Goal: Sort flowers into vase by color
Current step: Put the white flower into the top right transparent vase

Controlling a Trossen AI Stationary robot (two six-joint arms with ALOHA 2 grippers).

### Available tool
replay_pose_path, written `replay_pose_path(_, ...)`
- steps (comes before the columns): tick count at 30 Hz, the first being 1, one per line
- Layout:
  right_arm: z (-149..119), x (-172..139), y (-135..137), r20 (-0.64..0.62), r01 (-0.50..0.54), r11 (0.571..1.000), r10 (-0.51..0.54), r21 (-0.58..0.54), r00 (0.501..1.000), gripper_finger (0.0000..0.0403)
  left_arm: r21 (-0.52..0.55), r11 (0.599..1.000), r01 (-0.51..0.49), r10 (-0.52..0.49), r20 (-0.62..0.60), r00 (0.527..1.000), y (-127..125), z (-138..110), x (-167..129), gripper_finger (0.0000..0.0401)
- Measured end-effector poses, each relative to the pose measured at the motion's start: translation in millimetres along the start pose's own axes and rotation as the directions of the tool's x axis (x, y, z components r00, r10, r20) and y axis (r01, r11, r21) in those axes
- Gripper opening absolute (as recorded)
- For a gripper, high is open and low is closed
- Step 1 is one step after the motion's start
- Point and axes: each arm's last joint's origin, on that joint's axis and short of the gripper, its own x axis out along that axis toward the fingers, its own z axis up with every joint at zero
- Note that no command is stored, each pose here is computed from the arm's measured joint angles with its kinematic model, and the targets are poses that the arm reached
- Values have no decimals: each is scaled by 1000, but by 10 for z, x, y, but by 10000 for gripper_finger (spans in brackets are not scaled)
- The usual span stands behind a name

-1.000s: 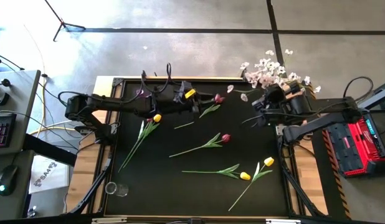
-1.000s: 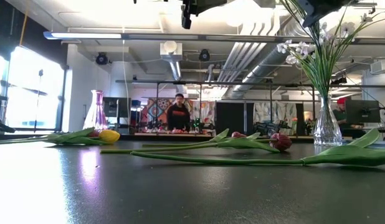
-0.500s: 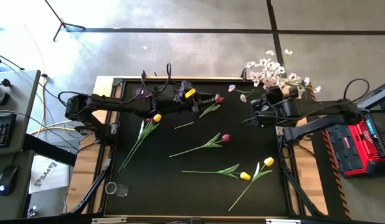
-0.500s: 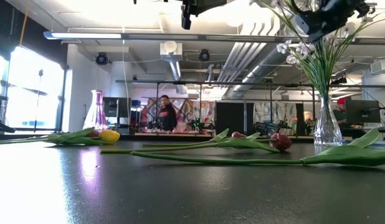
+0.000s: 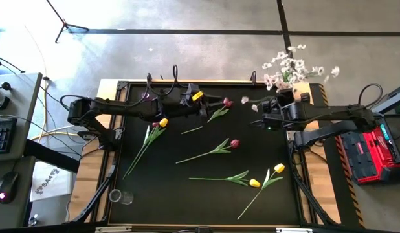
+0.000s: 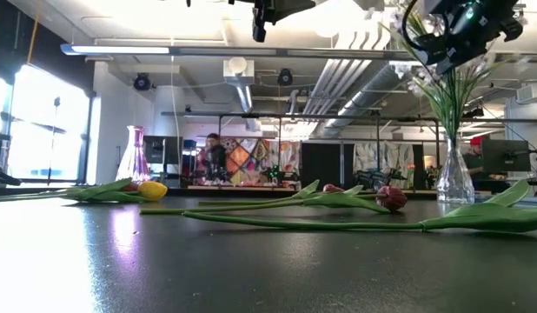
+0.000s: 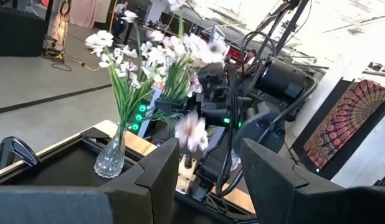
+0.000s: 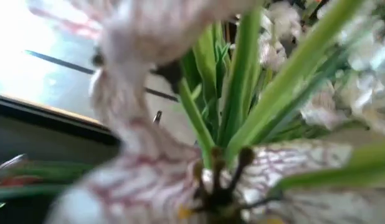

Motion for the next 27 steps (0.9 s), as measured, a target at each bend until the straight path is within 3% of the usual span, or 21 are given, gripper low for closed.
replay_pose_path(10, 178, -67, -123, -36, -43, 997, 46, 59, 998, 0, 0, 1000, -1, 1, 1, 1000, 0, 0, 0, 158)
replay_pose_path(20, 203, -1, -278, -115, -20, 995, 32, 100, 993, 0, 12, 999, -40, 40, 14, 999, 17, 4, 0, 158)
replay_pose_path(23, 200, -5, -297, -135, -33, 993, 49, 115, 990, 0, 33, 995, -96, 96, -11, 995, 49, -31, -1, 158)
replay_pose_path(27, 202, -10, -285, -163, -62, 987, 86, 148, 983, 0, 150, 964, -221, 240, -127, 962, 265, -202, 52, 158)
